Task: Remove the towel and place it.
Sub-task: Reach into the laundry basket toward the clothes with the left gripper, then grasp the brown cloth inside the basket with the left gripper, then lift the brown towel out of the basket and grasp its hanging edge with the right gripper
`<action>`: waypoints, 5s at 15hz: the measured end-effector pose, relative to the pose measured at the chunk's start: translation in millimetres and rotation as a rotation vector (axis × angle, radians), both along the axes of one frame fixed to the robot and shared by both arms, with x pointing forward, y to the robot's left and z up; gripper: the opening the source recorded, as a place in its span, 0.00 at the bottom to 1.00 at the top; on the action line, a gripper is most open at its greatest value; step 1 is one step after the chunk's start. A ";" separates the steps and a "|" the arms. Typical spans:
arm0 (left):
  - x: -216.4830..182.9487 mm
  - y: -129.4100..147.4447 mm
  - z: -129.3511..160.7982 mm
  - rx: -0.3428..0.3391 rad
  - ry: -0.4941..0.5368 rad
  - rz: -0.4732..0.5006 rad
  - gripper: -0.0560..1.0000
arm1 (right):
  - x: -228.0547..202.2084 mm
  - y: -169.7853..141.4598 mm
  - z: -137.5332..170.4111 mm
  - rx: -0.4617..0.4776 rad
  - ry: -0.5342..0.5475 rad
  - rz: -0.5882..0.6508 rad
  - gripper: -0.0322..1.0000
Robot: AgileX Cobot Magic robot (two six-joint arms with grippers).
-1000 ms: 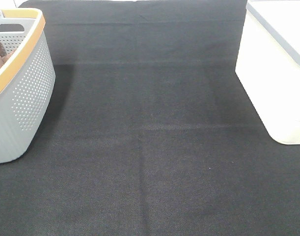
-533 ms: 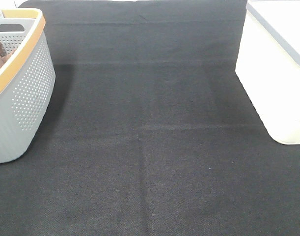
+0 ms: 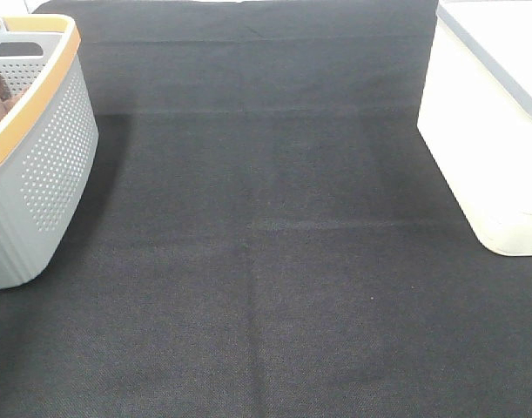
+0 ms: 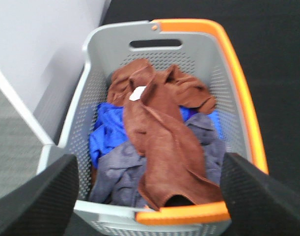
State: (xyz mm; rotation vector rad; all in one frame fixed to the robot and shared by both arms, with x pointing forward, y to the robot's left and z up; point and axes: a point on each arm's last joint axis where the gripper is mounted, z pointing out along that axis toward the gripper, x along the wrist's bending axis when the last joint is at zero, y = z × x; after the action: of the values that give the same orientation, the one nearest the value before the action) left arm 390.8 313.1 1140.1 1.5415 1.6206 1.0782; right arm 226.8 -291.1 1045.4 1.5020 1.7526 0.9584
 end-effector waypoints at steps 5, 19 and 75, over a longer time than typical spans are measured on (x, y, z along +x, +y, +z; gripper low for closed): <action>102.7 11.0 4.1 0.021 0.256 0.135 0.77 | 0.0 0.0 0.0 0.000 0.000 0.000 0.72; 293.7 19.3 -51.4 0.050 0.567 0.257 0.71 | 0.0 0.0 0.0 0.000 0.000 0.000 0.72; 202.9 -234.6 107.8 -0.540 -0.246 -0.747 0.05 | 163.0 70.4 66.4 0.216 0.133 0.627 0.69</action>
State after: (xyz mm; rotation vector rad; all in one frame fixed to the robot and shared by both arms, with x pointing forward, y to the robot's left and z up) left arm 593.7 78.4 1247.9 1.3826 0.9187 0.3569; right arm 389.8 -220.7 1111.8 1.1667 2.3459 1.4145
